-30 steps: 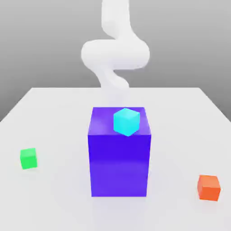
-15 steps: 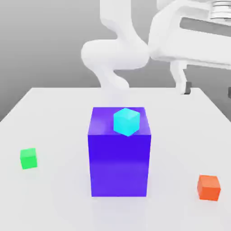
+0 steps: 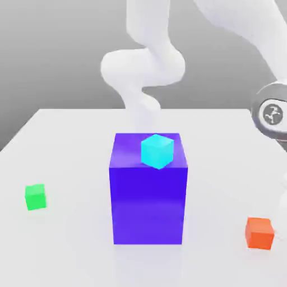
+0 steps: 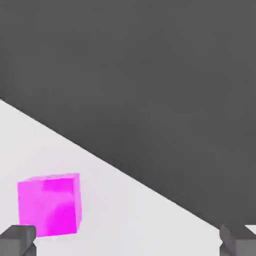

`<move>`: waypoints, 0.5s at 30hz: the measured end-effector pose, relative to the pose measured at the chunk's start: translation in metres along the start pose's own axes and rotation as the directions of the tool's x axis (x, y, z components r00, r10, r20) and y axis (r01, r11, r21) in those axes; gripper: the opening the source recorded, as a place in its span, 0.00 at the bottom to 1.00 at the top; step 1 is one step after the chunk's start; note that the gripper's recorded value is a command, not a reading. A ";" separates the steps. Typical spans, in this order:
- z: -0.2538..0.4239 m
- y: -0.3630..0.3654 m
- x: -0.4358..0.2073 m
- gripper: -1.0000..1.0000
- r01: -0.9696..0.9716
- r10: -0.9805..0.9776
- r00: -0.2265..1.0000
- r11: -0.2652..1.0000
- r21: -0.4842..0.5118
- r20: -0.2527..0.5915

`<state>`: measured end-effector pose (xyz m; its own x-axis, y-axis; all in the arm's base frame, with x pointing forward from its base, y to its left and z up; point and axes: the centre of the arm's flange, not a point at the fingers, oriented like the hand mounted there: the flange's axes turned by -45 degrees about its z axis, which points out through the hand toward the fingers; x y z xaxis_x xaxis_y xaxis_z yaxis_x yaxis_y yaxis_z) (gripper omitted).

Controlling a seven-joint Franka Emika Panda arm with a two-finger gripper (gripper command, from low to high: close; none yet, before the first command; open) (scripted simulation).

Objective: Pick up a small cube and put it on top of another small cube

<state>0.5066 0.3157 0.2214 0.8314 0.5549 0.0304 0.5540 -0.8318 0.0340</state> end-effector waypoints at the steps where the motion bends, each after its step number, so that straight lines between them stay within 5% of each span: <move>1: 0.014 -0.011 -0.001 0.50 0.015 -0.015 1.000 1.000 0.017 0.015; 5: 0.079 -0.023 -0.002 0.50 0.027 -0.028 0.999 0.999 0.035 0.028; 6: 0.088 -0.024 -0.003 0.00 0.028 -0.029 0.999 0.999 0.035 0.029; 15: 0.061 -0.023 -0.001 0.00 0.028 -0.029 0.999 0.999 0.037 0.028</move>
<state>0.4955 0.3335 0.1596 0.8159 0.5782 0.0011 0.5782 -0.8159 -0.0024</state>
